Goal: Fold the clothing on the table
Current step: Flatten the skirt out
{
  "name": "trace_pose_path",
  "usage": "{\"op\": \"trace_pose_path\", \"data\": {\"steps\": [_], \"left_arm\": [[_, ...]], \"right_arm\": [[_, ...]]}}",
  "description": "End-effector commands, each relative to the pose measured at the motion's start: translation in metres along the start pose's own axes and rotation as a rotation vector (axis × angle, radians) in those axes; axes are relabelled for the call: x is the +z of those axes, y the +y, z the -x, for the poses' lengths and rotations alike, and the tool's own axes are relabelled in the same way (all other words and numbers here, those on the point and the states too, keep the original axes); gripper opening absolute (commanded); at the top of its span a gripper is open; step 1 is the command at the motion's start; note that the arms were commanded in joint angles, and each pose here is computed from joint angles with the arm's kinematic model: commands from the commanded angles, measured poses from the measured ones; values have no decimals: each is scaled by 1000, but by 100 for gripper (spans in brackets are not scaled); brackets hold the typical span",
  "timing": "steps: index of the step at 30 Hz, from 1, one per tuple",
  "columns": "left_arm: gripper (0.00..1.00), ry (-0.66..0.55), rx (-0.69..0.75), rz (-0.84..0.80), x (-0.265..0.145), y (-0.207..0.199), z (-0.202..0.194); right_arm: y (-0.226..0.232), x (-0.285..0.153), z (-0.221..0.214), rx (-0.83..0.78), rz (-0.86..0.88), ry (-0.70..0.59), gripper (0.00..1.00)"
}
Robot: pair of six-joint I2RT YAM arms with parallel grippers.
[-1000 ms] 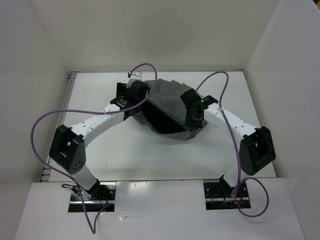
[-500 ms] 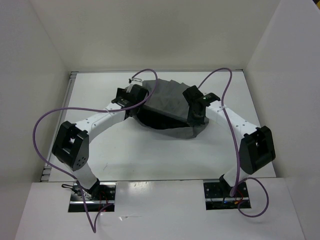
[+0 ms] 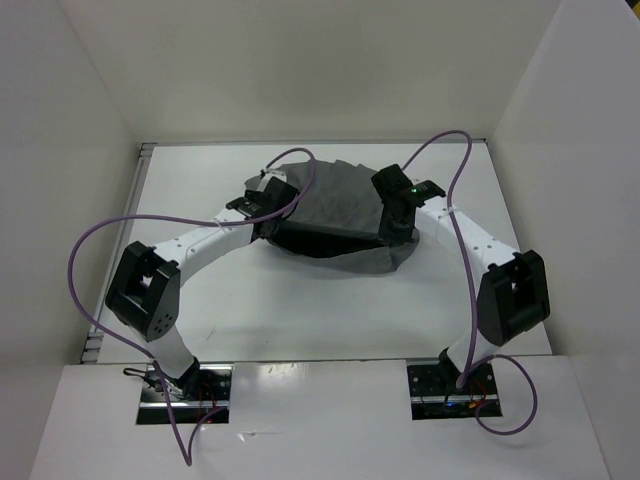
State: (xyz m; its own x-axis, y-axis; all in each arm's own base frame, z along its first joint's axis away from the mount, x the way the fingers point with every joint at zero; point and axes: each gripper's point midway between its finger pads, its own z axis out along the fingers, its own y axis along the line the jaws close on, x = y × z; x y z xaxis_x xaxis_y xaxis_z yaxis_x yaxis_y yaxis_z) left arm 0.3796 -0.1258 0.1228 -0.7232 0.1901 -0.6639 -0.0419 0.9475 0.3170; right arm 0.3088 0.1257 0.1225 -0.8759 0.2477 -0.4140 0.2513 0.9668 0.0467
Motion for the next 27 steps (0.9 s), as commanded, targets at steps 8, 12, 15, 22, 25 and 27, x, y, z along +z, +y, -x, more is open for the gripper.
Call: {"op": "trace_pose_path", "data": {"steps": [8, 12, 15, 22, 25, 27], "left_arm": [[52, 103, 41, 153, 11, 28, -27], [0, 117, 32, 129, 13, 26, -29], [0, 130, 42, 57, 12, 15, -28], [0, -120, -91, -159, -49, 34, 73], [0, -283, -135, -225, -94, 46, 128], [0, -399, -148, -287, -125, 51, 159]], "right_arm": [[-45, 6, 26, 28, -181, -68, 0], [-48, 7, 27, 27, -186, -67, 0], [-46, 2, 30, 31, -161, -69, 0], [-27, -60, 78, 39, 44, -205, 0], [-20, -99, 110, 44, 113, -317, 0], [-17, -128, 126, 34, 153, -402, 0]]}}
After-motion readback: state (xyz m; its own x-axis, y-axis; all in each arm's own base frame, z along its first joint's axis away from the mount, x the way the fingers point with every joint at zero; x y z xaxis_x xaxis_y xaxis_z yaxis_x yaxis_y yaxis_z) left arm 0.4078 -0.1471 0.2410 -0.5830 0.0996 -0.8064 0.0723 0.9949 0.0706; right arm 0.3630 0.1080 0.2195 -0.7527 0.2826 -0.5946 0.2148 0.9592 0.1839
